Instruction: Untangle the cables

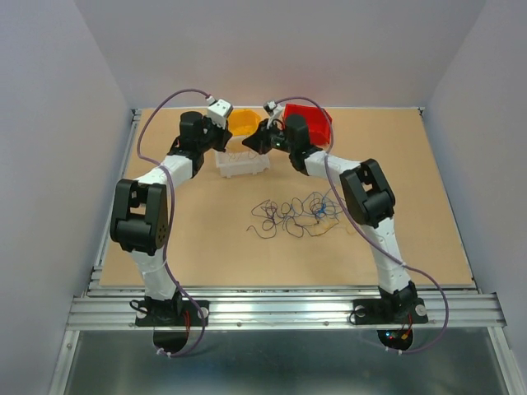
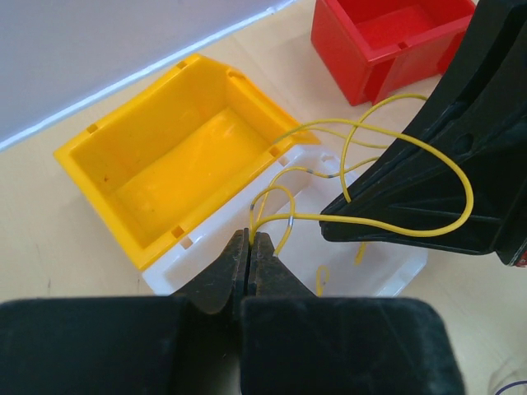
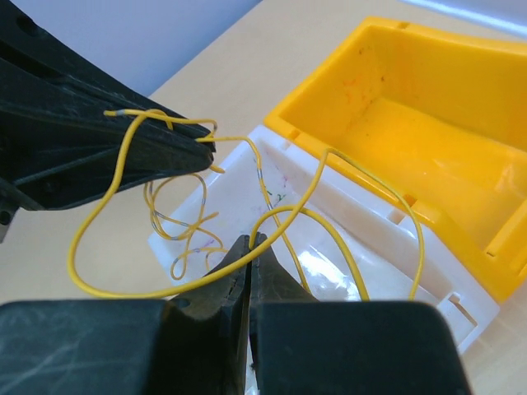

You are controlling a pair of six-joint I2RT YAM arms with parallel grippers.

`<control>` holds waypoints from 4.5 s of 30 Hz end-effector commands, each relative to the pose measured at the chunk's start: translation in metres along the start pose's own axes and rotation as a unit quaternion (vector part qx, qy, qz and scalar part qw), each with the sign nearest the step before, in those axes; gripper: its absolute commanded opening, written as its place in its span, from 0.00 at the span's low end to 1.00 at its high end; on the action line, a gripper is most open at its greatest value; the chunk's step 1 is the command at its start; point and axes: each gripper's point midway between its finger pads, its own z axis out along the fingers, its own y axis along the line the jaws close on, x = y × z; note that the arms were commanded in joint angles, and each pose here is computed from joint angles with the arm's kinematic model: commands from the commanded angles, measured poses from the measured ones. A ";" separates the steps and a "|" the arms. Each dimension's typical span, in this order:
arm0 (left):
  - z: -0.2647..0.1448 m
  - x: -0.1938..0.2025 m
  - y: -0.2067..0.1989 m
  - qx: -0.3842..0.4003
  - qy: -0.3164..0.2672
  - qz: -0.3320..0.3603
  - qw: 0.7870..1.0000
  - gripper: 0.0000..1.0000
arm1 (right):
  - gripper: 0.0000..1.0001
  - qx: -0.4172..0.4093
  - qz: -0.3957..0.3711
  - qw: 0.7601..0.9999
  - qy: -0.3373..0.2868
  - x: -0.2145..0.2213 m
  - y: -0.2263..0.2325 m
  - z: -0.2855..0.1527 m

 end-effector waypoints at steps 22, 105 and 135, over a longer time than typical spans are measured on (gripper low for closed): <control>0.012 0.011 0.009 -0.032 0.054 0.030 0.998 0.00 | 0.60 0.088 -0.053 0.995 -0.005 -0.019 0.015 -0.045; -0.001 0.009 -0.047 0.108 0.039 0.000 0.993 0.49 | 0.01 0.116 0.104 0.984 -0.088 -0.002 -0.034 0.028; 0.008 0.015 -0.037 0.084 0.033 0.005 0.996 0.52 | 0.01 0.084 0.183 0.966 -0.162 -0.054 0.004 0.016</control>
